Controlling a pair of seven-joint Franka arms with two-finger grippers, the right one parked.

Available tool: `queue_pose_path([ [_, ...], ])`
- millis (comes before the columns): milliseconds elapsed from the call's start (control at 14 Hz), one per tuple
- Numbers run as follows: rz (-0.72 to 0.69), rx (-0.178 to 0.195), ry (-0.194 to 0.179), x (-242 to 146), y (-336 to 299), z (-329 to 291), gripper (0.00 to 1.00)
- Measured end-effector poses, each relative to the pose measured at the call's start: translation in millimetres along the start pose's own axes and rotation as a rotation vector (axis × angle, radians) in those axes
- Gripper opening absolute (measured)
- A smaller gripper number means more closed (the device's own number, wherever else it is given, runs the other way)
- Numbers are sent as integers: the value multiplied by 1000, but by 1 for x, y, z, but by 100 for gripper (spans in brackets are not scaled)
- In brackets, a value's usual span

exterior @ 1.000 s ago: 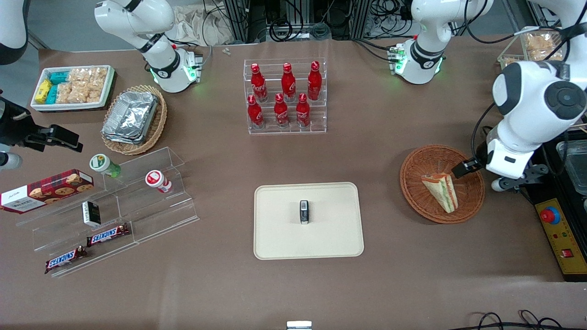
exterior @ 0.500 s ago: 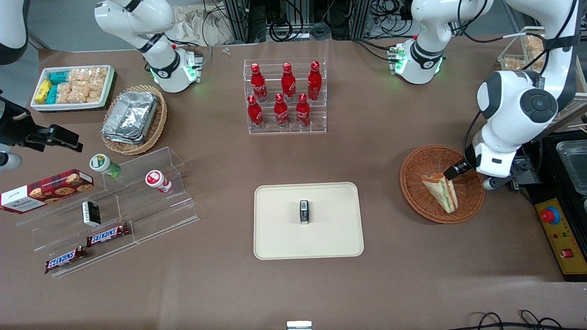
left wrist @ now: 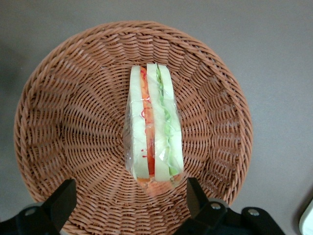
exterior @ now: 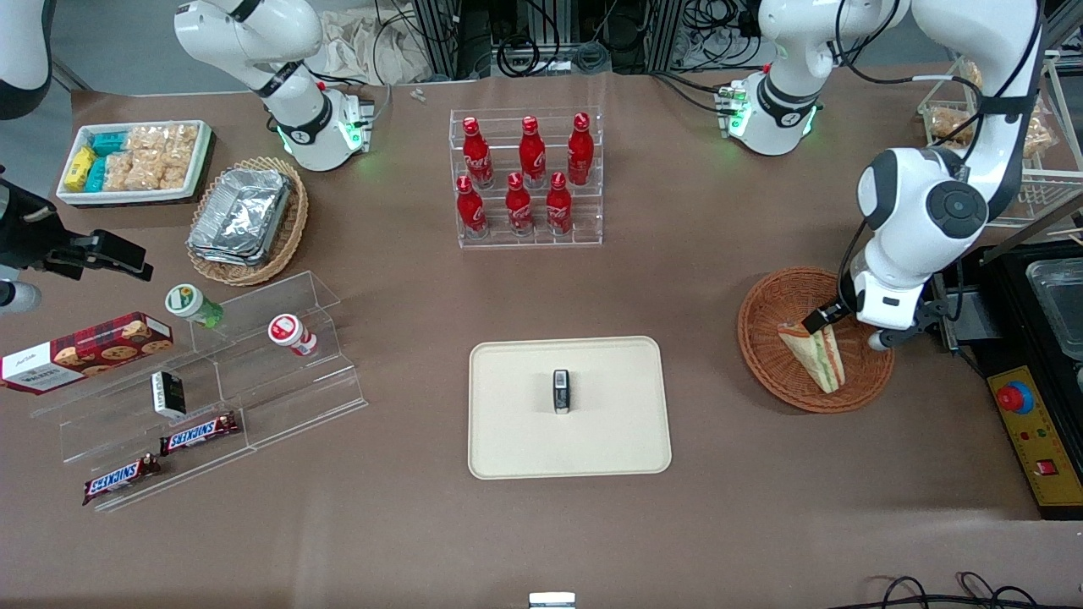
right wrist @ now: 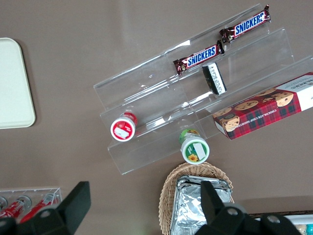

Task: Place sandwich from basket to tray
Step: 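Move the open left gripper down over the wrapped sandwich in the basket, then close the left gripper on the sandwich's crust edge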

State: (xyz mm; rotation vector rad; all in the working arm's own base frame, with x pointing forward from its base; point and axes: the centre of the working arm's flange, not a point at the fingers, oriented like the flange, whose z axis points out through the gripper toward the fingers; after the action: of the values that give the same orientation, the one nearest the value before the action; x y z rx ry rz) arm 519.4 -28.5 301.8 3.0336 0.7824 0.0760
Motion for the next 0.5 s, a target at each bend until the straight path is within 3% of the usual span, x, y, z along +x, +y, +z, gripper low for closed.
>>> queue_pose_path([
  [500, -63, -18, 1, 0, -10, 38, 100],
])
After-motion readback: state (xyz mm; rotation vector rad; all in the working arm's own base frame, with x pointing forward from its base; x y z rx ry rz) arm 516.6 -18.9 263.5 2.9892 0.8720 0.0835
